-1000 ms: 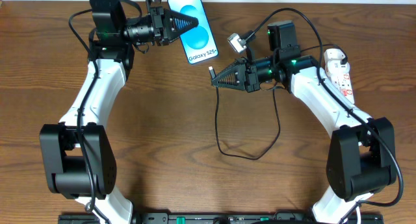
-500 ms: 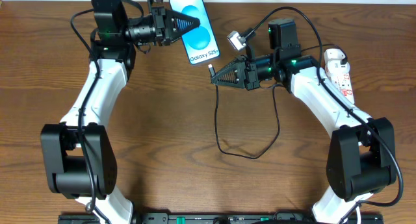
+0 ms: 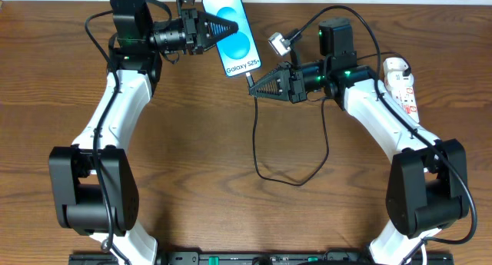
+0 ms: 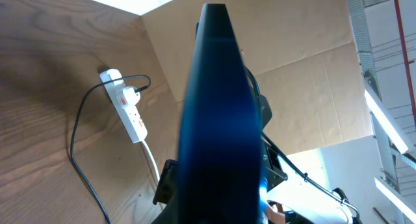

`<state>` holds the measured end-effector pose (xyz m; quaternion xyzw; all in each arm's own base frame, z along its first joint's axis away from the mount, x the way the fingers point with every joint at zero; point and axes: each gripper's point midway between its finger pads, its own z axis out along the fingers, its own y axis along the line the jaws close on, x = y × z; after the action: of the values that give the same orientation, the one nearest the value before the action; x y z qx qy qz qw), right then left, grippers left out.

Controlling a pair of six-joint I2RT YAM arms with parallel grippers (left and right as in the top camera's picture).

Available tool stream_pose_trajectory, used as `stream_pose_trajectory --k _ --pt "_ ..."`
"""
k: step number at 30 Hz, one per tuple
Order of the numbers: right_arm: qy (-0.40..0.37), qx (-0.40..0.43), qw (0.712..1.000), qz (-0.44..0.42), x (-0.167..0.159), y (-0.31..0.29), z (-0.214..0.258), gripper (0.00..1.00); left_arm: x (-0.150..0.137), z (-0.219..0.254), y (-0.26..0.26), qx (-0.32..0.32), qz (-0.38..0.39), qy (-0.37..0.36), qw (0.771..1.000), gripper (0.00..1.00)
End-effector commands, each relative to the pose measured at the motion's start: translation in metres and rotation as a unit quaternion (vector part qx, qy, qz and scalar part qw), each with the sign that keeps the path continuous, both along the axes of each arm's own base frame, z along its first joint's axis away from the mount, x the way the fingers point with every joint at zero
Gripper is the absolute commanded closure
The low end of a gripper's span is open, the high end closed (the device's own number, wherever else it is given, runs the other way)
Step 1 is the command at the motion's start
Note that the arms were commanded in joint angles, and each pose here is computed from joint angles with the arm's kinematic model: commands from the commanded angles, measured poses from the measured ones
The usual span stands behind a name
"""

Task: Plug charger to phone and switch on socket
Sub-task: 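Align the plug under the phone's bottom port with the right gripper, then push the plug upward into the phone's bottom port with the right gripper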

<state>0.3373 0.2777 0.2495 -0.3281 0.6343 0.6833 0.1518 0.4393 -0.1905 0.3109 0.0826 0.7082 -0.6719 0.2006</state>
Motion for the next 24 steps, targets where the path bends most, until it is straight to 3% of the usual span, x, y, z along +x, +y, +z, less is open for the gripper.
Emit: stream_pose_trajectory --k 1,24 --pt "0.009 0.005 1.000 0.012 -0.004 0.001 0.003 0.99 -0.002 0.009 0.000 -0.001 0.000 -0.014 1.000 0.93" --pt "0.014 -0.001 1.000 0.018 -0.006 0.011 0.006 0.99 -0.003 0.009 0.000 -0.001 -0.003 -0.015 1.000 0.93"
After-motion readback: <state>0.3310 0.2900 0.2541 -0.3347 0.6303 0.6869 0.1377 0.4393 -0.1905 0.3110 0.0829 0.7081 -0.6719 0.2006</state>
